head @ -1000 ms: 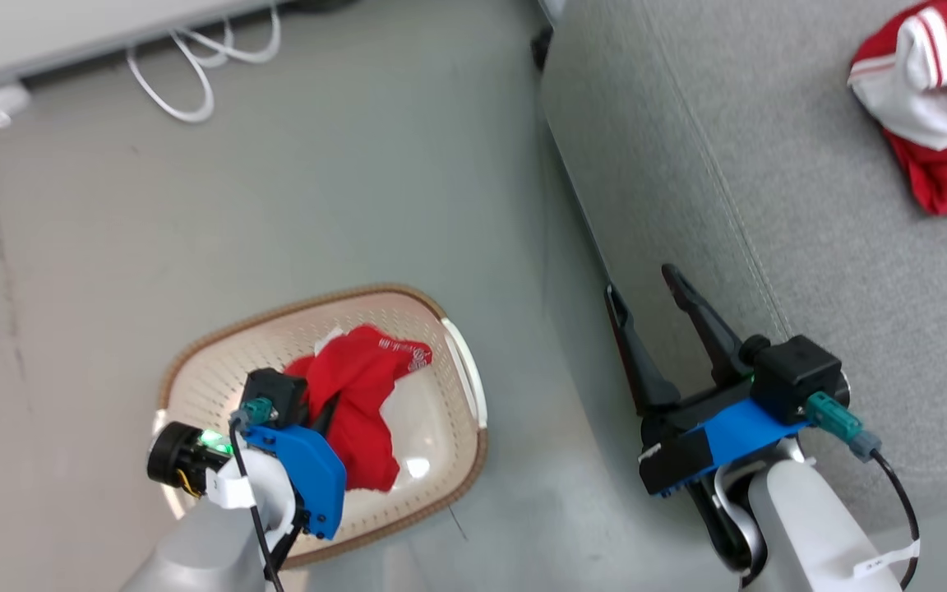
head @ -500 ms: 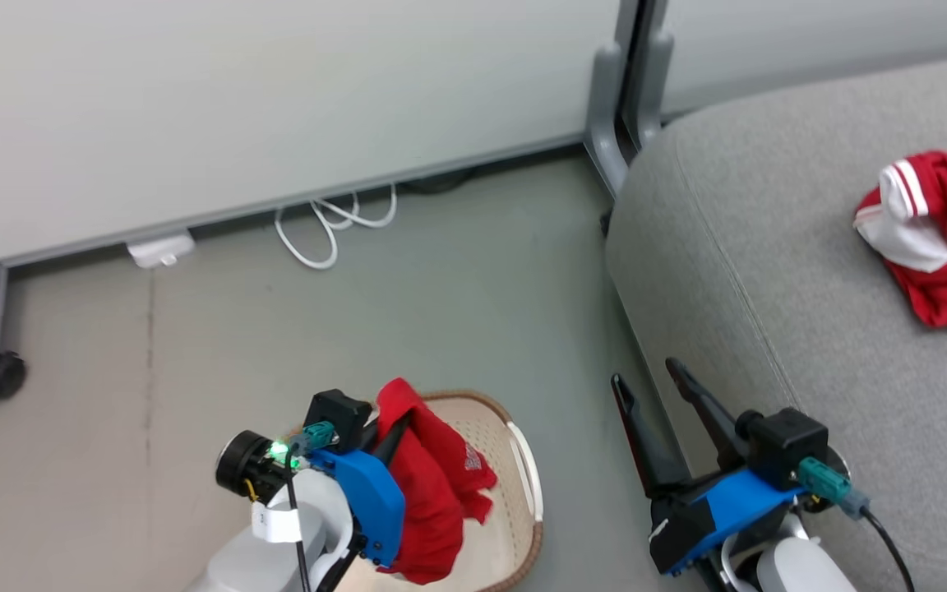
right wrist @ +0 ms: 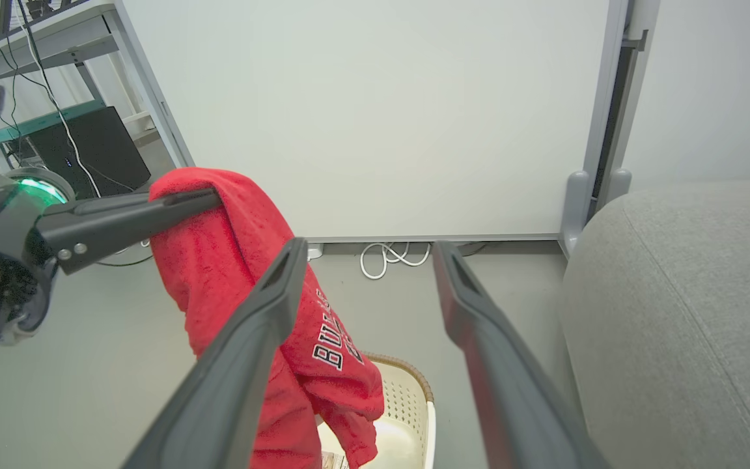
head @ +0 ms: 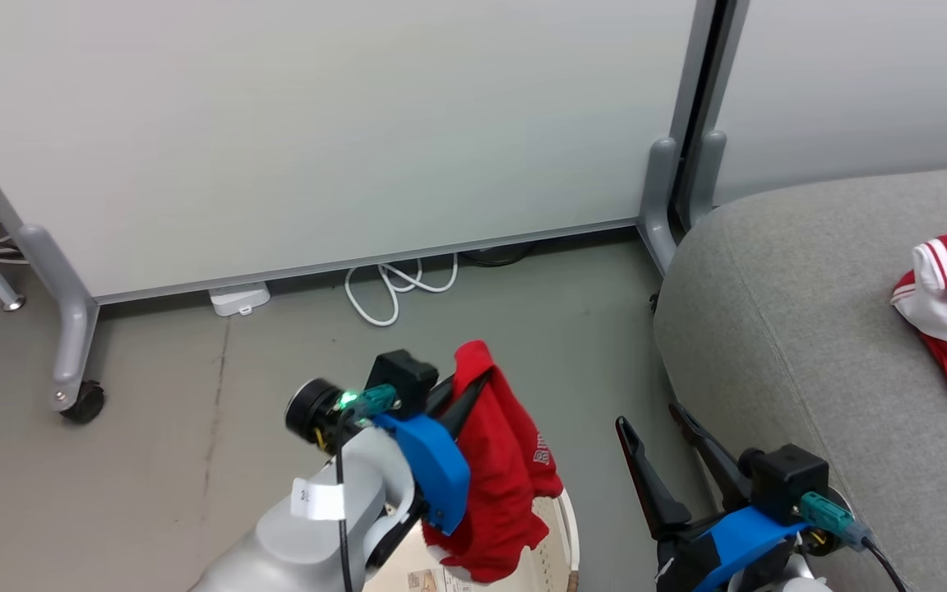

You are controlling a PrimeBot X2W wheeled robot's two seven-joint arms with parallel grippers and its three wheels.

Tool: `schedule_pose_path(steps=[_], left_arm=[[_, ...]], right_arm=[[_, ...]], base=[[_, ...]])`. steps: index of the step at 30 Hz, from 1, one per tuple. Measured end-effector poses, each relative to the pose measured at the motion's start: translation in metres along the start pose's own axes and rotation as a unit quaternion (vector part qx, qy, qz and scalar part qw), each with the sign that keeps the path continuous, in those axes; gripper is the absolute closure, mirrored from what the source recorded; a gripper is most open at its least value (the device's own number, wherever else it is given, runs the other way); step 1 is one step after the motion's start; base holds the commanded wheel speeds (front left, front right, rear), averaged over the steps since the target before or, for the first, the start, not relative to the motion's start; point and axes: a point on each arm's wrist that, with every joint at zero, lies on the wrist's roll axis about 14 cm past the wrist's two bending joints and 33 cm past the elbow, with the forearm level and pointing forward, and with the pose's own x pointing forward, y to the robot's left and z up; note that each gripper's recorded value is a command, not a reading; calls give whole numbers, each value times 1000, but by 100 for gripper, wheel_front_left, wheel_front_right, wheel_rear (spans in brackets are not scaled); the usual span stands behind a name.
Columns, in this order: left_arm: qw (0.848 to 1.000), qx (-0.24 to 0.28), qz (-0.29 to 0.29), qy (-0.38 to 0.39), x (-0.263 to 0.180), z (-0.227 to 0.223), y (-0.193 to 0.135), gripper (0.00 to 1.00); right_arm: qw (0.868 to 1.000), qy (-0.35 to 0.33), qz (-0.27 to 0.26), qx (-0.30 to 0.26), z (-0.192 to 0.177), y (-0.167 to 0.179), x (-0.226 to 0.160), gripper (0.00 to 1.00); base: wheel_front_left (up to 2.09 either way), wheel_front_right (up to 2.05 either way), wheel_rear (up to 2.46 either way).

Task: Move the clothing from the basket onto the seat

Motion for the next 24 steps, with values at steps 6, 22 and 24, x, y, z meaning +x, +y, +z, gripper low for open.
schedule_pose_path(steps=[6,22,24], left_arm=[[999,34,-26,-22,8,30,-14,100],[996,55,-59,-48,20,78,-32,100],[996,53,-58,-47,20,78,-32,100]], right_arm=[[1000,5,15,-2,0,9,3,0],[1000,11,26,-1,-2,17,3,0],[1000,11,25,0,-2,17,3,0]], base=[[0,0,0],[0,0,0],[0,0,0]])
